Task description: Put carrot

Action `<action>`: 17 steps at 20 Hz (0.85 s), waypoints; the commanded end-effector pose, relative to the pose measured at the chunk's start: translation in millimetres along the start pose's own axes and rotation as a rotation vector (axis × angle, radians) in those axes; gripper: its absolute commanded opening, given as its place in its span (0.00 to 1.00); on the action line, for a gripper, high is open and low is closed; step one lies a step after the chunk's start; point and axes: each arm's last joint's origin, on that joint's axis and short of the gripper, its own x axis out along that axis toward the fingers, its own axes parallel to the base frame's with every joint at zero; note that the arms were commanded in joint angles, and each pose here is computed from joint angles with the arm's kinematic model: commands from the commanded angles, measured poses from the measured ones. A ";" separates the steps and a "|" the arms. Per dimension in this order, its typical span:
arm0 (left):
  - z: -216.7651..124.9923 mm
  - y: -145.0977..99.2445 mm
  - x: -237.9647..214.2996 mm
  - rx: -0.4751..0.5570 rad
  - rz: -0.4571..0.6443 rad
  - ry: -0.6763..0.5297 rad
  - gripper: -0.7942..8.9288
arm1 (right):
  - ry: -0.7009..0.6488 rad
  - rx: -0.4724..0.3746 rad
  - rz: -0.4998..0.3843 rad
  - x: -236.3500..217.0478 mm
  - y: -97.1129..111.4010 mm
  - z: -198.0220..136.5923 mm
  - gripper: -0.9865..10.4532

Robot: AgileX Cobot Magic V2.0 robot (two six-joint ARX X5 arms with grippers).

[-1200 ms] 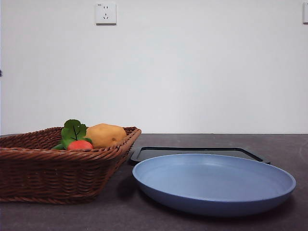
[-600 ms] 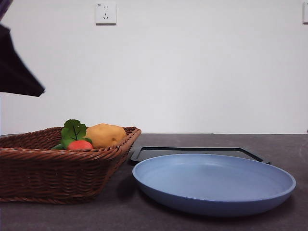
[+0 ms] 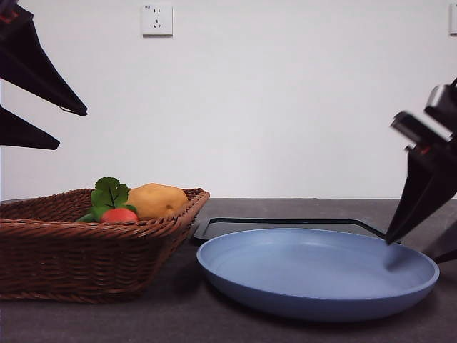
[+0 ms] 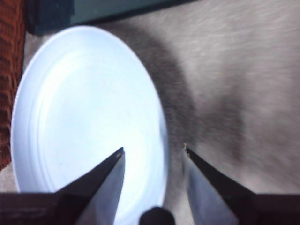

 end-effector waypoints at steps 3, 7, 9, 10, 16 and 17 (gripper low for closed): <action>3.7 -2.1 0.2 0.008 -0.011 -0.008 0.38 | 0.029 0.023 -0.007 13.9 -2.5 2.9 0.17; 3.6 -2.2 0.3 0.007 -0.012 -0.007 0.38 | 0.034 0.026 -0.010 15.1 -3.3 2.5 0.09; 3.4 -2.7 0.4 0.006 -0.024 -0.003 0.43 | 0.031 0.052 -0.008 14.2 -3.0 2.8 0.09; 3.0 -3.9 0.9 0.006 -0.041 0.005 0.46 | 0.024 0.056 -0.003 12.4 -1.9 3.2 0.09; -1.6 -17.8 10.9 -0.071 0.018 0.023 0.47 | -0.048 0.023 0.012 -18.6 12.6 0.0 0.09; -2.0 -20.1 12.2 -0.075 0.049 0.020 0.47 | -0.065 0.017 -0.003 -24.3 14.6 -1.4 0.09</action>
